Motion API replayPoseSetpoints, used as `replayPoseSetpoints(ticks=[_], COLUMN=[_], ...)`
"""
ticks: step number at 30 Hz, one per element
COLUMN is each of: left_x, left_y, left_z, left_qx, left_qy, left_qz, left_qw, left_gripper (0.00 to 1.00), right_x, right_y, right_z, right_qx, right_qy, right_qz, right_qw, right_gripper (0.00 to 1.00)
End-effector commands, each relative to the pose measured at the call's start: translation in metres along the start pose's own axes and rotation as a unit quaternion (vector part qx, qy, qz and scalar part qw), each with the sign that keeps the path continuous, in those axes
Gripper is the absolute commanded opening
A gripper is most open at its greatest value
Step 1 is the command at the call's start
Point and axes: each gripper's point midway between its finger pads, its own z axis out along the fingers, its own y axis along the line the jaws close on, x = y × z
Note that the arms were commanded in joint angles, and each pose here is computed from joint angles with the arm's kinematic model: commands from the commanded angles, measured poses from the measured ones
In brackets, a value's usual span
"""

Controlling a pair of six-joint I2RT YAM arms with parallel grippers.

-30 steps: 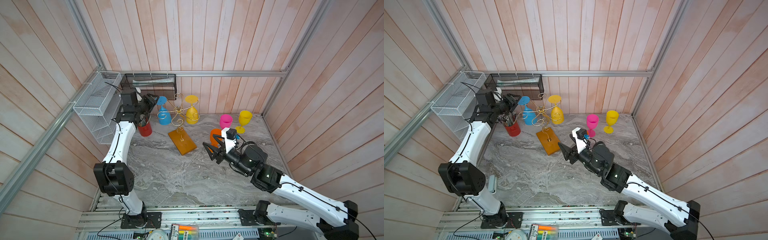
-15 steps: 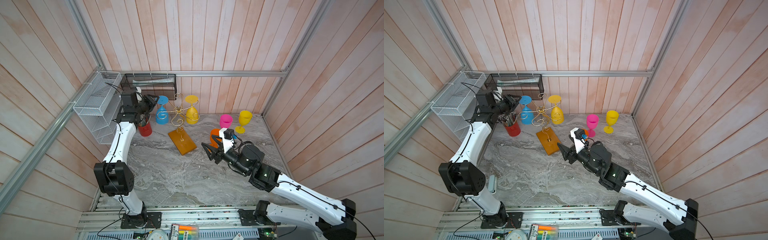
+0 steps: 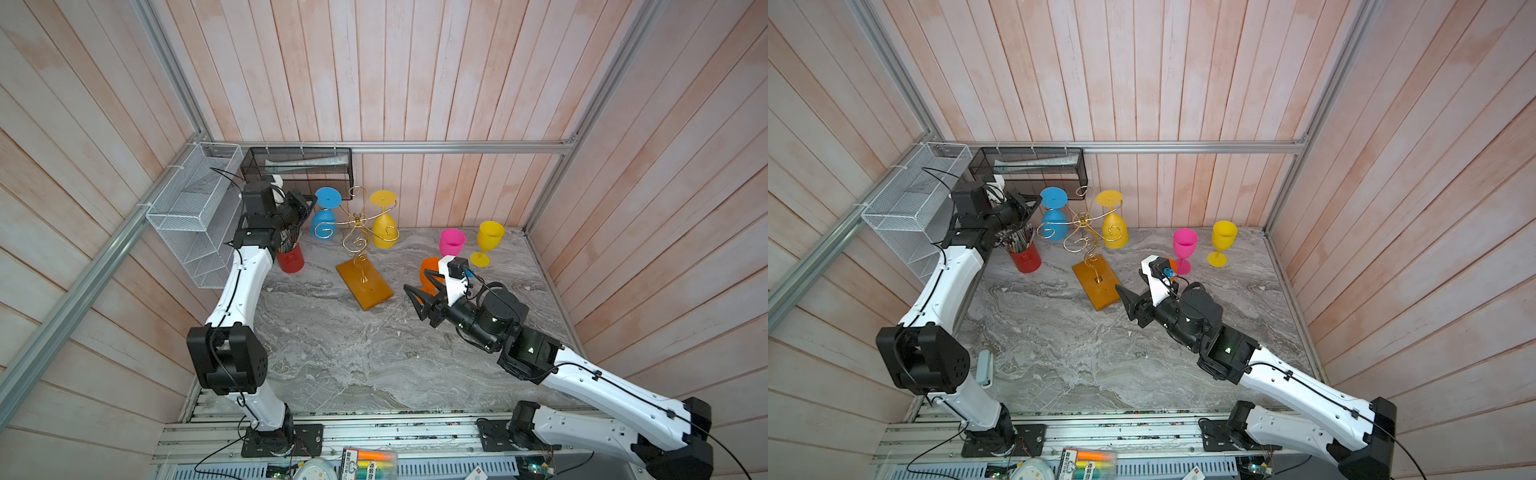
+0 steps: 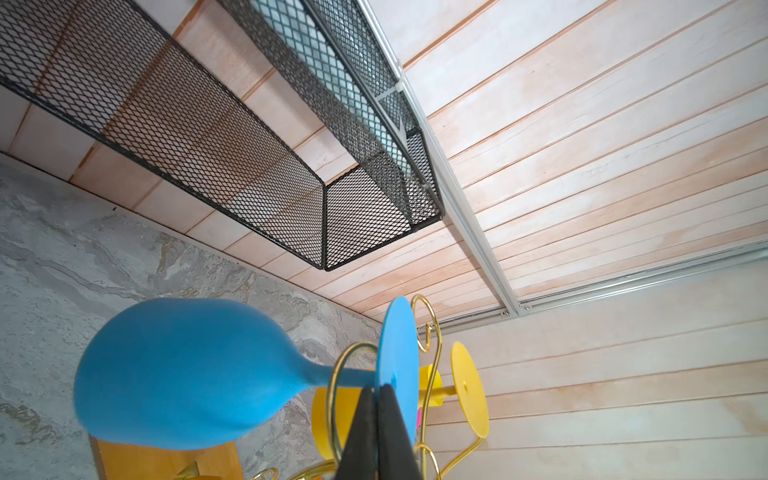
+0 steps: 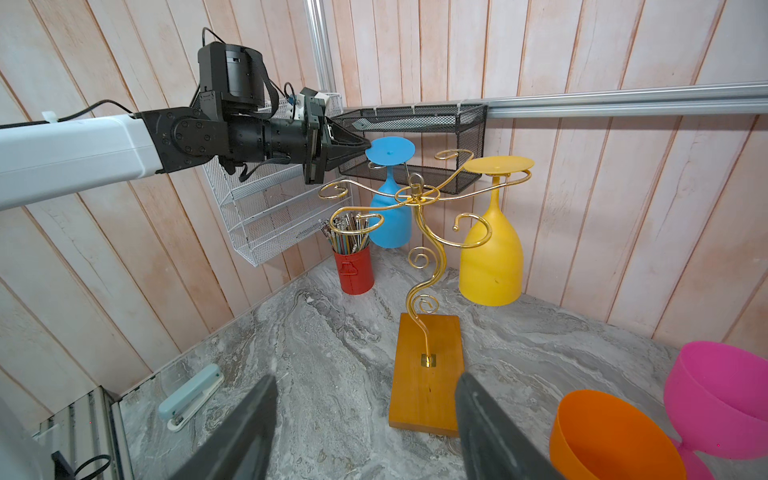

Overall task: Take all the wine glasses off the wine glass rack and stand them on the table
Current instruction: 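Close the left gripper on the blue glass's foot, then lift the blue glass up off its hook with the left gripper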

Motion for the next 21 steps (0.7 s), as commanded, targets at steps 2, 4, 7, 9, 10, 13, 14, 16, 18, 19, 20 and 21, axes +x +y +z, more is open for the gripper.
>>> replayPoseSetpoints(ticks=[2, 4, 7, 9, 10, 13, 14, 16, 18, 19, 20, 21], left_x=[-0.008, -0.009, -0.010, -0.011, -0.011, -0.012, -0.011, -0.012, -0.012, -0.013, -0.013, -0.013], left_y=[-0.020, -0.024, -0.028, -0.029, -0.031, -0.034, -0.036, -0.040, -0.042, -0.043, -0.043, -0.042], left_z=[-0.015, -0.018, -0.021, -0.024, -0.026, -0.029, -0.030, -0.033, -0.036, -0.038, -0.038, -0.038], left_qx=[0.022, 0.024, 0.028, 0.028, 0.030, 0.036, 0.037, 0.041, 0.042, 0.041, 0.040, 0.038], left_qy=[-0.016, -0.019, -0.022, -0.028, -0.030, -0.034, -0.033, -0.036, -0.038, -0.040, -0.041, -0.043], left_qz=[0.017, 0.020, 0.021, 0.021, 0.020, 0.017, 0.016, 0.016, 0.017, 0.017, 0.019, 0.020], left_qw=[0.999, 0.999, 0.999, 0.999, 0.999, 0.999, 0.999, 0.998, 0.998, 0.998, 0.998, 0.998], left_gripper=[0.00, 0.00, 0.00, 0.00, 0.00, 0.00, 0.00, 0.00, 0.00, 0.00, 0.00, 0.00], right_x=[-0.008, -0.009, -0.010, -0.010, -0.009, -0.009, -0.010, -0.010, -0.011, -0.012, -0.013, -0.014], right_y=[0.000, 0.000, 0.001, 0.001, 0.001, 0.001, 0.001, 0.001, 0.001, 0.002, 0.001, 0.001], right_z=[-0.002, -0.002, -0.002, -0.002, -0.002, -0.002, -0.003, -0.003, -0.003, -0.004, -0.004, -0.004], right_qx=[0.004, 0.004, 0.002, 0.003, 0.003, 0.003, 0.002, 0.002, 0.002, 0.001, 0.001, 0.000], right_qy=[-0.008, -0.009, -0.009, -0.009, -0.007, -0.008, -0.009, -0.009, -0.010, -0.011, -0.012, -0.012], right_qz=[0.006, 0.007, 0.009, 0.011, 0.011, 0.013, 0.014, 0.015, 0.016, 0.016, 0.016, 0.016], right_qw=[1.000, 1.000, 1.000, 1.000, 1.000, 1.000, 1.000, 1.000, 1.000, 1.000, 1.000, 1.000], right_gripper=[0.69, 0.68, 0.68, 0.68, 0.68, 0.68, 0.68, 0.68, 0.68, 0.68, 0.68, 0.68])
